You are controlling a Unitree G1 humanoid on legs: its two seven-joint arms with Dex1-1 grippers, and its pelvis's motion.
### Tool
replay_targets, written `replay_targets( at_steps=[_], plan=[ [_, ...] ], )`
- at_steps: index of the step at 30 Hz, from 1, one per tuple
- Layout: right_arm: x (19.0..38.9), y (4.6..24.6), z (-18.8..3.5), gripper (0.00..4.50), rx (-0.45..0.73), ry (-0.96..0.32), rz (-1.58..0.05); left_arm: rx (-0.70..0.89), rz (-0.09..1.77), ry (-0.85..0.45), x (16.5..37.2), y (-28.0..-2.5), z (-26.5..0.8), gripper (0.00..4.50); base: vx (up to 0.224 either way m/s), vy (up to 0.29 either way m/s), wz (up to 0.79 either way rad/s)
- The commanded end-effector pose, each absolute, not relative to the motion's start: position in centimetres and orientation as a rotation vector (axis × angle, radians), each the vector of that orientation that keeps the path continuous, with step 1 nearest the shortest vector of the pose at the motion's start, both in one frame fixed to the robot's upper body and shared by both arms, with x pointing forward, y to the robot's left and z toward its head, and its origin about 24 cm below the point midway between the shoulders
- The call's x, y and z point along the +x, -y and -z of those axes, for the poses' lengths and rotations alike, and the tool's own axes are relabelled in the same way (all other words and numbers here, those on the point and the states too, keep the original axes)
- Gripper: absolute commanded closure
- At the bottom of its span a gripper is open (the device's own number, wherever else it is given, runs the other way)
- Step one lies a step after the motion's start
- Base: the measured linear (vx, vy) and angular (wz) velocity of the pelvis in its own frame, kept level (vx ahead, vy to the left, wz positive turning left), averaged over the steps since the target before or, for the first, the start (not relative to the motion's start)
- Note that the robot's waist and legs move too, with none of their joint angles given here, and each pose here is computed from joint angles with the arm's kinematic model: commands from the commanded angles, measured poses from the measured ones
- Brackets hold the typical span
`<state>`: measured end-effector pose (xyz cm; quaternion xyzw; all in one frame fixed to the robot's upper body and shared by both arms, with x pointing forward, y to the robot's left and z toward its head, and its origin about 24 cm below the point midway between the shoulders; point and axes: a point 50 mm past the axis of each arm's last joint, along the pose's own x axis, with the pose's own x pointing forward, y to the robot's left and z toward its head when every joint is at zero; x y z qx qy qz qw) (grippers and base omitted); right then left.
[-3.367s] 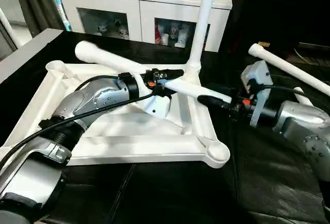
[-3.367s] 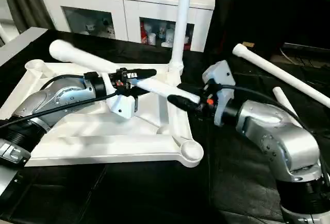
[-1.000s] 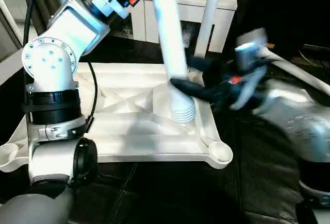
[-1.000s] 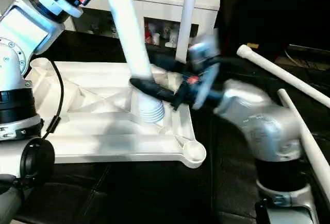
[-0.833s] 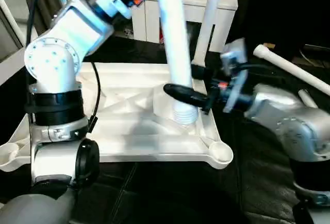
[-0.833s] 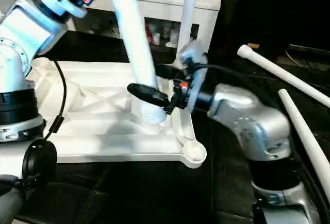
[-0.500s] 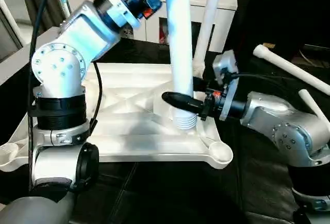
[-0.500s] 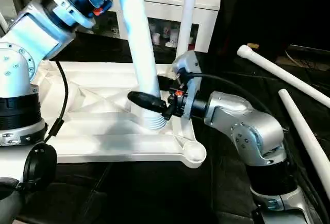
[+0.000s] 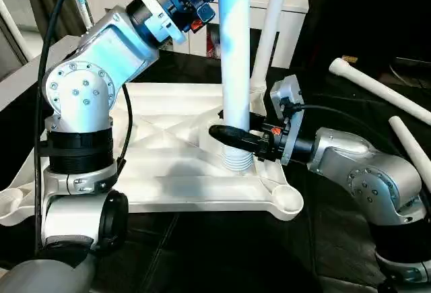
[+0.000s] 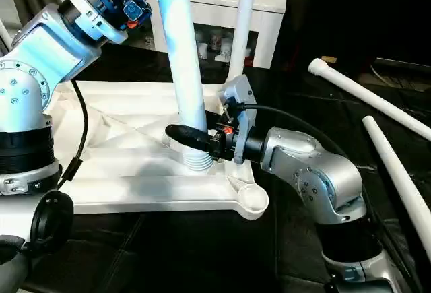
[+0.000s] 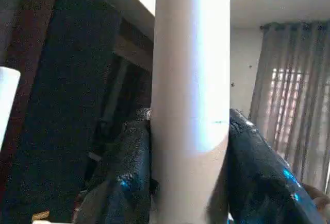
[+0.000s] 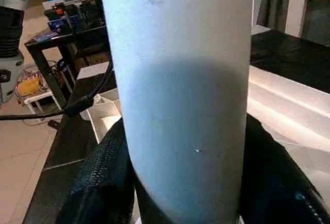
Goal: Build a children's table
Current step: Insert table leg to table base
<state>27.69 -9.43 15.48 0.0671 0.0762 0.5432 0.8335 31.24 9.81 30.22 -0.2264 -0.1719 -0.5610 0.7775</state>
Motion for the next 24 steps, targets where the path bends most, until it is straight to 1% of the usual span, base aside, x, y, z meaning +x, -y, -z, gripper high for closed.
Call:
replay_targets(
  at_steps=[1, 5, 10, 11, 12, 13, 17, 18, 19, 21, 24],
  plan=[
    [27.7, 9.6, -15.2, 2.45, 0.141, -0.172, -1.124, -0.465, 1.236, 0.409, 30.6, -9.6, -30.7, 2.89, 0.0, 0.0, 0.0],
    [27.7, 9.7, -15.2, 2.49, 0.145, -0.169, -1.119, -0.465, 1.228, 0.41, 30.6, -9.7, -30.7, 2.89, 0.0, 0.0, 0.0],
    [27.7, 9.7, -15.1, 2.51, 0.152, -0.161, -1.114, -0.506, 1.195, 0.39, 30.8, -9.9, -30.4, 2.89, 0.0, 0.0, 0.0],
    [27.7, 9.7, -15.1, 2.51, 0.153, -0.159, -1.114, -0.514, 1.192, 0.388, 30.8, -10.0, -30.4, 2.33, 0.0, 0.0, 0.0],
    [27.7, 9.7, -15.1, 2.51, 0.154, -0.156, -1.113, -0.522, 1.188, 0.387, 30.9, -10.0, -30.3, 2.33, 0.0, 0.0, 0.0],
    [27.7, 9.8, -15.1, 2.51, 0.157, -0.152, -1.112, -0.529, 1.189, 0.385, 30.9, -10.1, -30.3, 2.19, 0.0, 0.0, 0.0],
    [27.7, 9.9, -15.2, 2.51, 0.174, -0.136, -1.105, -0.546, 1.188, 0.377, 30.9, -10.3, -30.0, 2.13, 0.0, 0.0, 0.0],
    [27.7, 10.0, -15.2, 2.53, 0.184, -0.129, -1.096, -0.55, 1.191, 0.365, 30.8, -10.5, -29.7, 1.84, 0.0, 0.0, 0.0],
    [27.7, 10.0, -15.1, 2.55, 0.189, -0.125, -1.091, -0.551, 1.194, 0.358, 30.7, -10.6, -29.6, 1.77, 0.0, 0.0, 0.0],
    [27.7, 10.1, -15.1, 2.56, 0.201, -0.114, -1.08, -0.539, 1.219, 0.342, 30.4, -10.6, -29.1, 1.76, 0.0, 0.0, 0.0],
    [27.7, 10.1, -15.1, 2.56, 0.212, -0.102, -1.075, -0.541, 1.23, 0.329, 30.2, -10.5, -28.8, 1.39, 0.0, 0.0, 0.0]
  ],
)
